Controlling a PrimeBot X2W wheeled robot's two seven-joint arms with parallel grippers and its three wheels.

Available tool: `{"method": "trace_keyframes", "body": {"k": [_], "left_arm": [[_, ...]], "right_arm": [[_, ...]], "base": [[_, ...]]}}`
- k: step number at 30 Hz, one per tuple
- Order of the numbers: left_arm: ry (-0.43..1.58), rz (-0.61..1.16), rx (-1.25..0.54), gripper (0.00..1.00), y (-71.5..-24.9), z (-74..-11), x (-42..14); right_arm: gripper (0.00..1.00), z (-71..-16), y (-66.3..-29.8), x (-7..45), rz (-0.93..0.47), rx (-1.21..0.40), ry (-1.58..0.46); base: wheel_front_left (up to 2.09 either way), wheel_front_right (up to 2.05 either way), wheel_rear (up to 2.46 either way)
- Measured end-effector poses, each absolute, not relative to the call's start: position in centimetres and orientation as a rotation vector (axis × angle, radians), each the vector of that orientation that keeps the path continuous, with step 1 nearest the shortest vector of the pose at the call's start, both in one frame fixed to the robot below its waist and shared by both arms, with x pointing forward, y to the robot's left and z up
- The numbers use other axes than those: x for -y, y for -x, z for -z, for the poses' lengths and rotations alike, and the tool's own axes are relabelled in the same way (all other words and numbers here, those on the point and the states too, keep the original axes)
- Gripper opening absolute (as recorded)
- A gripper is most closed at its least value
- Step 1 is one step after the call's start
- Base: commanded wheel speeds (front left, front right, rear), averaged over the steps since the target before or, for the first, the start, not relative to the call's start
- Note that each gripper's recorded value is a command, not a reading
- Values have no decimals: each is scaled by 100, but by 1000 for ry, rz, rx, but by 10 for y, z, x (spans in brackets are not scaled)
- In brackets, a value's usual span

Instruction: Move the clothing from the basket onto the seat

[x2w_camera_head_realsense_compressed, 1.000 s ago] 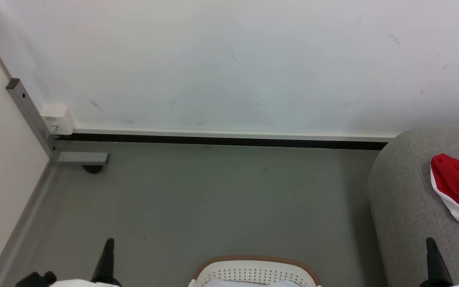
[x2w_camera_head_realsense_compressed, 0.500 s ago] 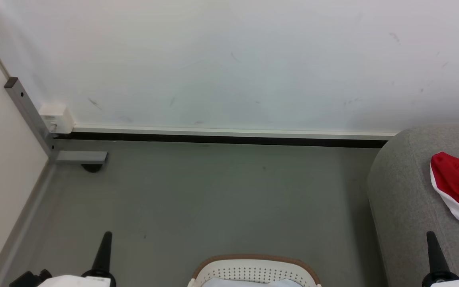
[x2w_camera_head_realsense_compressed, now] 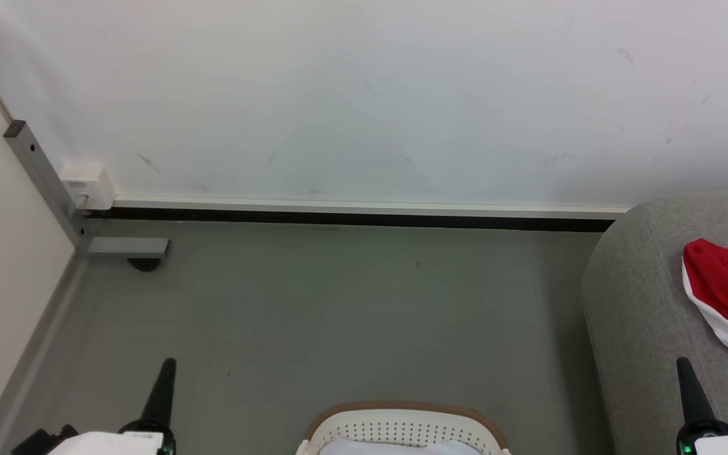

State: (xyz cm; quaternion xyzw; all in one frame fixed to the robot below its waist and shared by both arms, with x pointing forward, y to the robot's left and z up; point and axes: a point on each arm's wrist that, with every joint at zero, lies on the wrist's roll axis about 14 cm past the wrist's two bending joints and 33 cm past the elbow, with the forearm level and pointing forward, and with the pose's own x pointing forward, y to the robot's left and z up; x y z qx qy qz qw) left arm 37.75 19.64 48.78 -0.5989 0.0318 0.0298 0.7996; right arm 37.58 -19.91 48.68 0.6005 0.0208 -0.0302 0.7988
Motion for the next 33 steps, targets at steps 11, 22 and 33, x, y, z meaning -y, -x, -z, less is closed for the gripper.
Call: {"method": "trace_keyframes", "body": {"k": [11,22,33], "left_arm": [[1373,-52,-51,0,-381,-493,-198],[1465,-31,-34,0,-384,-498,-198],[1540,-18,-18,0,-387,-502,-199]], "right_arm": [[0,-493,-381,199,48,-32,-1379],[0,-496,-383,198,33,-26,-1467],[0,-502,-386,198,14,-14,-1541]], "base": [[0,0,0],[0,0,0],[0,0,0]]}}
